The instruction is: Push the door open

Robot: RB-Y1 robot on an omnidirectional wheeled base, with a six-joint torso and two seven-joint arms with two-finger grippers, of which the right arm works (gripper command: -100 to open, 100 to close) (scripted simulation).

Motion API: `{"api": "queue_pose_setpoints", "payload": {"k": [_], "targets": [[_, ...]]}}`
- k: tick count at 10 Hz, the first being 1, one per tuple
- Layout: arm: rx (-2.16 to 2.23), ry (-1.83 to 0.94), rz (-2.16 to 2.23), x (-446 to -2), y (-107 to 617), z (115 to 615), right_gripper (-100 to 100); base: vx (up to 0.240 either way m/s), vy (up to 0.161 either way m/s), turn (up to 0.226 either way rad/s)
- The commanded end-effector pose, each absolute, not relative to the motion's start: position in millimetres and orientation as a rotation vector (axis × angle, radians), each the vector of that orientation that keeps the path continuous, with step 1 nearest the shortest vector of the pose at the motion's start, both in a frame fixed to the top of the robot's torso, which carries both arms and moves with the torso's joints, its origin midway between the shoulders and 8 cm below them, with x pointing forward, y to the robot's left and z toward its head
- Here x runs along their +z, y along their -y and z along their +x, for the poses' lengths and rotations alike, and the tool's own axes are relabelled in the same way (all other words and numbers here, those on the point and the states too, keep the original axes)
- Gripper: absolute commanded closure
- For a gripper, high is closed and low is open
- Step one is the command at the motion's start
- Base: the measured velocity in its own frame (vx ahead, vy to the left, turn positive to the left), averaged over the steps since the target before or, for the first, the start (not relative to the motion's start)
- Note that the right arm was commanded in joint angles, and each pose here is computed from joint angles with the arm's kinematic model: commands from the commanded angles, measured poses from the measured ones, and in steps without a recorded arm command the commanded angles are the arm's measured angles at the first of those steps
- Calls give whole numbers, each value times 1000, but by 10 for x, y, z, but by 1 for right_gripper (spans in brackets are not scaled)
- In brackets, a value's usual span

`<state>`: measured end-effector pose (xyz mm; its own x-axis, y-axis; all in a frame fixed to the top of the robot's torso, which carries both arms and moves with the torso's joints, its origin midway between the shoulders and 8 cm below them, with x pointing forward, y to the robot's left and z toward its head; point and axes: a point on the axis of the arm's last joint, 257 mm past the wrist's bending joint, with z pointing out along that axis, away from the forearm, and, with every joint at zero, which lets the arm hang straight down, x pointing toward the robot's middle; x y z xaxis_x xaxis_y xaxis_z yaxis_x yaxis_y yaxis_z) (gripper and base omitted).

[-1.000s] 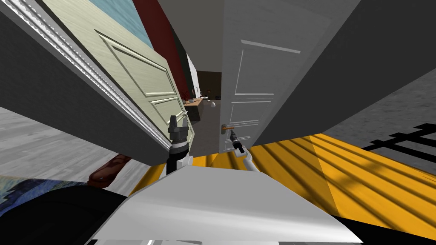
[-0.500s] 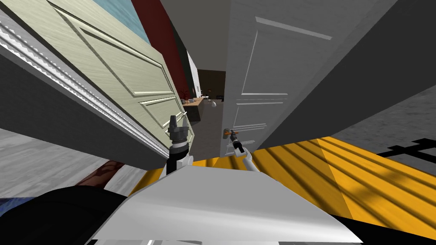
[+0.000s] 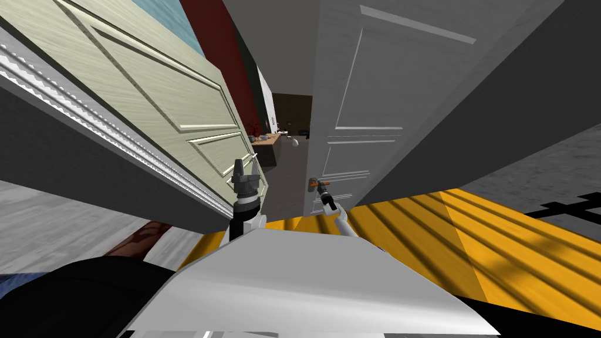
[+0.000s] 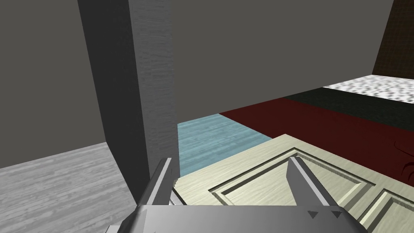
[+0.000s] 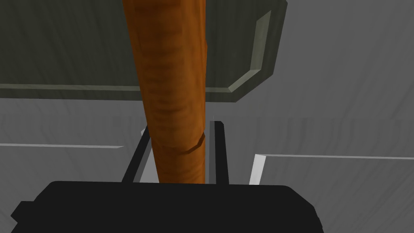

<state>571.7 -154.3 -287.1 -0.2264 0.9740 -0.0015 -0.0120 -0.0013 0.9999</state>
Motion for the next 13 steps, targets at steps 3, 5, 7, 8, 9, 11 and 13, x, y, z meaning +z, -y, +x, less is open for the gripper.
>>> {"api": "queue_pose_setpoints", "payload": {"k": [3,5,7,8,9,11,13], "targets": [[1369,-1356,1091,-2872,1619,5733,100,34,13,-13],[1359,-1346,1098,-2873,1685,5747,100,139,82,-45],[1346,-1335,1107,-2873,1767,5763,100,152,85,-38],[1337,-1326,1113,-2874,1827,5773,100,191,119,-61],[1326,-1316,1120,-2875,1897,5784,100,195,107,-71],[1304,-1295,1136,-2877,2045,5805,100,190,109,-56],[1286,-1278,1148,-2879,2164,5819,100,158,131,-82]]}}
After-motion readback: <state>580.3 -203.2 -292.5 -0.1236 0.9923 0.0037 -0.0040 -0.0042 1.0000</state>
